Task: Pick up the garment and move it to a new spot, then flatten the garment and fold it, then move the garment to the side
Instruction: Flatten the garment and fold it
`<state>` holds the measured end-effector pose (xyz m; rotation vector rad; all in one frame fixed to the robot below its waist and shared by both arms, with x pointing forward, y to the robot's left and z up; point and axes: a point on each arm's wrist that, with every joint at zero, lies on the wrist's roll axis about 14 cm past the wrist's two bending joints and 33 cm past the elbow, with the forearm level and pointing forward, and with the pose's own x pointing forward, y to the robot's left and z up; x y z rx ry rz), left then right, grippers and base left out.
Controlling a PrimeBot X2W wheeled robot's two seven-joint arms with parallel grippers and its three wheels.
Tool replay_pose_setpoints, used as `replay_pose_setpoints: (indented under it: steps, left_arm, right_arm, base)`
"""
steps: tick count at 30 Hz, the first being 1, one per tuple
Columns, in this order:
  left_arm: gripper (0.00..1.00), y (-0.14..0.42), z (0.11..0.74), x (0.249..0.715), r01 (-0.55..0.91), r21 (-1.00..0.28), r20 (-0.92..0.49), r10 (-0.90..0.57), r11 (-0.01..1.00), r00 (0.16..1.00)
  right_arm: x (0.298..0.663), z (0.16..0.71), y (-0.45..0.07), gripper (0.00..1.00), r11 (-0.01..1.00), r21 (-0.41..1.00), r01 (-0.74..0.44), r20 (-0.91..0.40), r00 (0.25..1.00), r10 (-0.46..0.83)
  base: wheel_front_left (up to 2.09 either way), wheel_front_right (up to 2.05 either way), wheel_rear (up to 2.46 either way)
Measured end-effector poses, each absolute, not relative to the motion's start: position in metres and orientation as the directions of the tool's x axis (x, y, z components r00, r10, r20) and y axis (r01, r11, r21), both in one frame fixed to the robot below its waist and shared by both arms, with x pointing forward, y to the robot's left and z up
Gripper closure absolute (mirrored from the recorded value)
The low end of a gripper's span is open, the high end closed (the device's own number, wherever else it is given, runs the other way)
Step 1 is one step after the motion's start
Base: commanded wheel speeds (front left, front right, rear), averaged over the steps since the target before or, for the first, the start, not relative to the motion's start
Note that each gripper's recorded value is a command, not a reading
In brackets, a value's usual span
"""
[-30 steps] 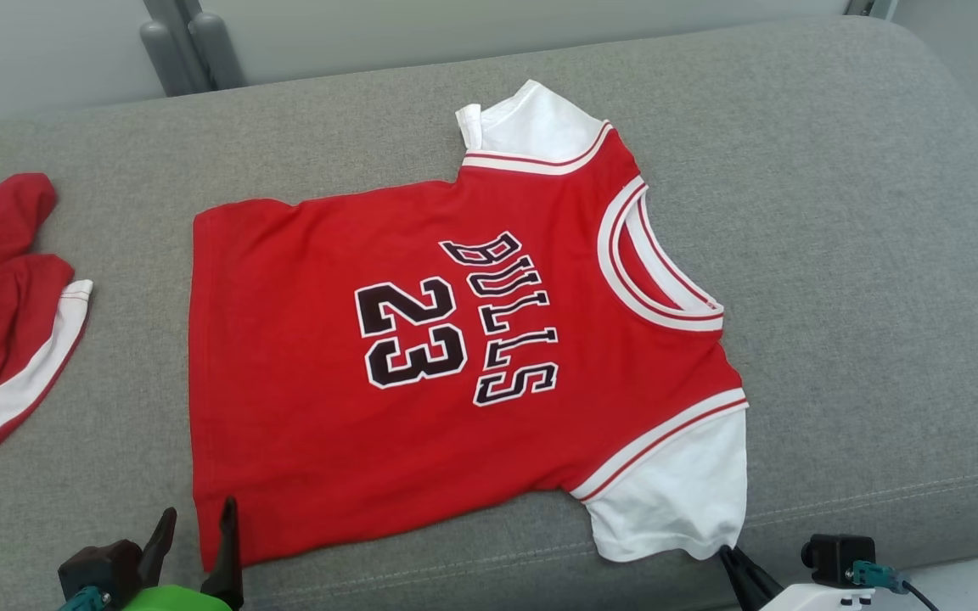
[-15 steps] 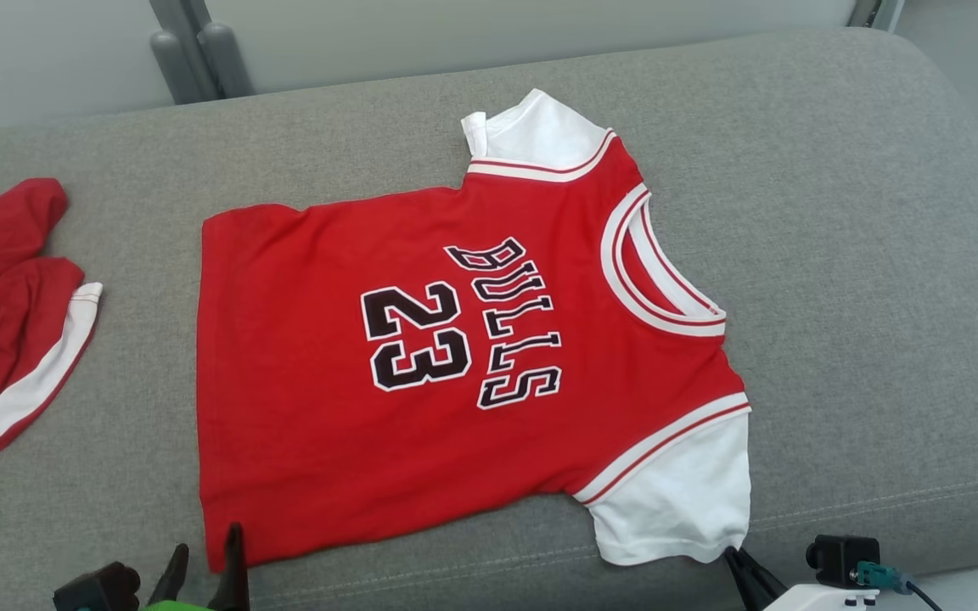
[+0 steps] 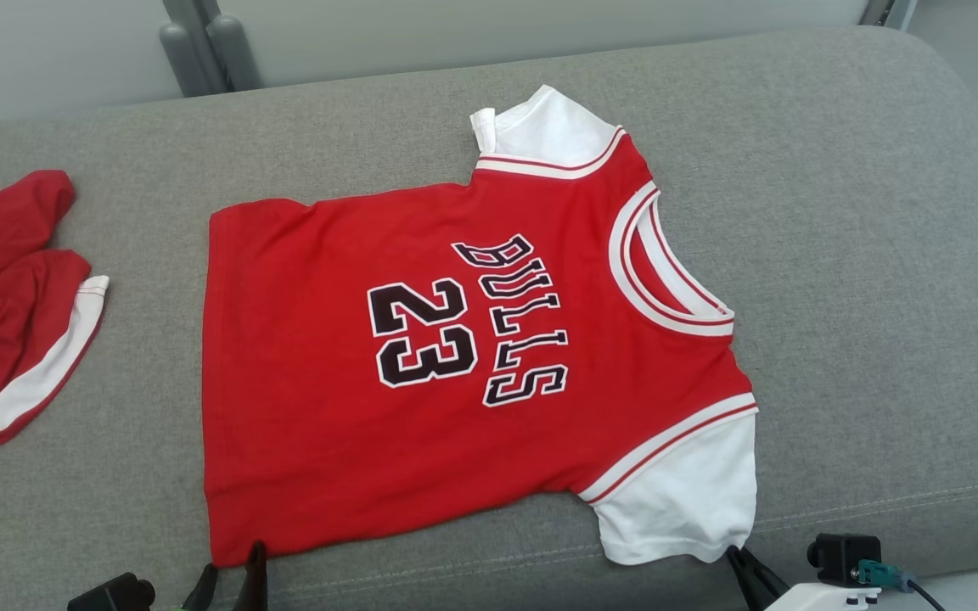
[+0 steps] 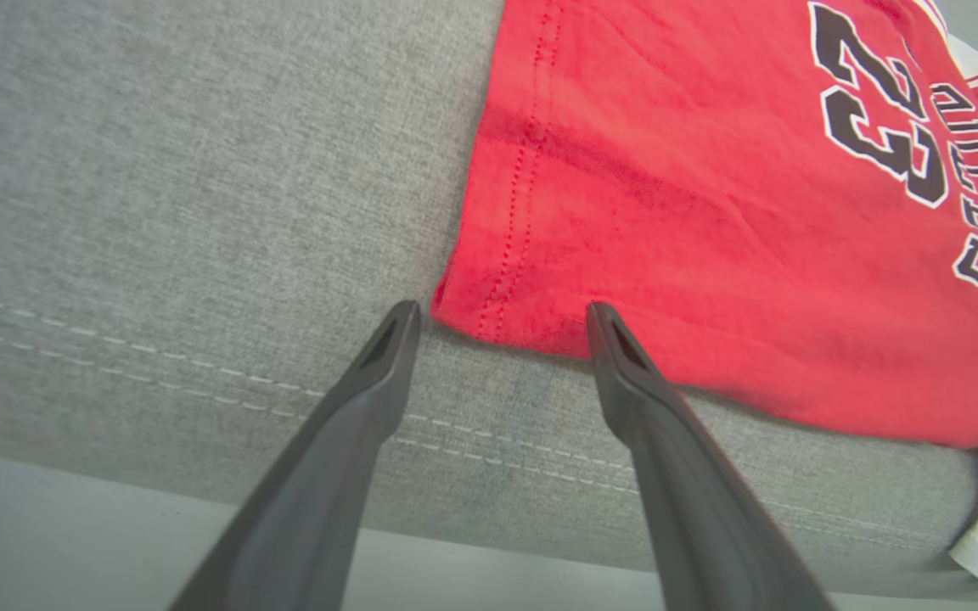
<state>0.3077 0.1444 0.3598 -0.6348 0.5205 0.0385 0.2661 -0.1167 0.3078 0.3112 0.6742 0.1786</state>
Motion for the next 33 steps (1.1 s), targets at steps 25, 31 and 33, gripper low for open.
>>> replay_pose_setpoints:
  steps: [25, 31, 33]
  left_arm:
    - [1.00, 0.136, 0.364, 0.319, -0.189, -0.630, -0.456, -0.162, 0.754, 0.875]
    - [1.00, 0.138, 0.381, 0.328, -0.166, -0.661, -0.401, -0.156, 0.732, 0.903]
    - [1.00, 0.139, 0.385, 0.330, -0.159, -0.666, -0.386, -0.155, 0.729, 0.909]
  right_arm:
    - [0.269, 0.312, -0.117, 1.00, 0.941, 0.316, -0.117, -0.572, 0.768, 0.288]
    - [0.294, 0.341, -0.106, 1.00, 0.923, 0.347, -0.165, -0.463, 0.826, 0.321]
    - [0.301, 0.352, -0.101, 1.00, 0.913, 0.366, -0.178, -0.424, 0.841, 0.335]
  base:
    - [0.00, 0.00, 0.00]
    - [0.00, 0.00, 0.00]
    - [0.00, 0.00, 0.00]
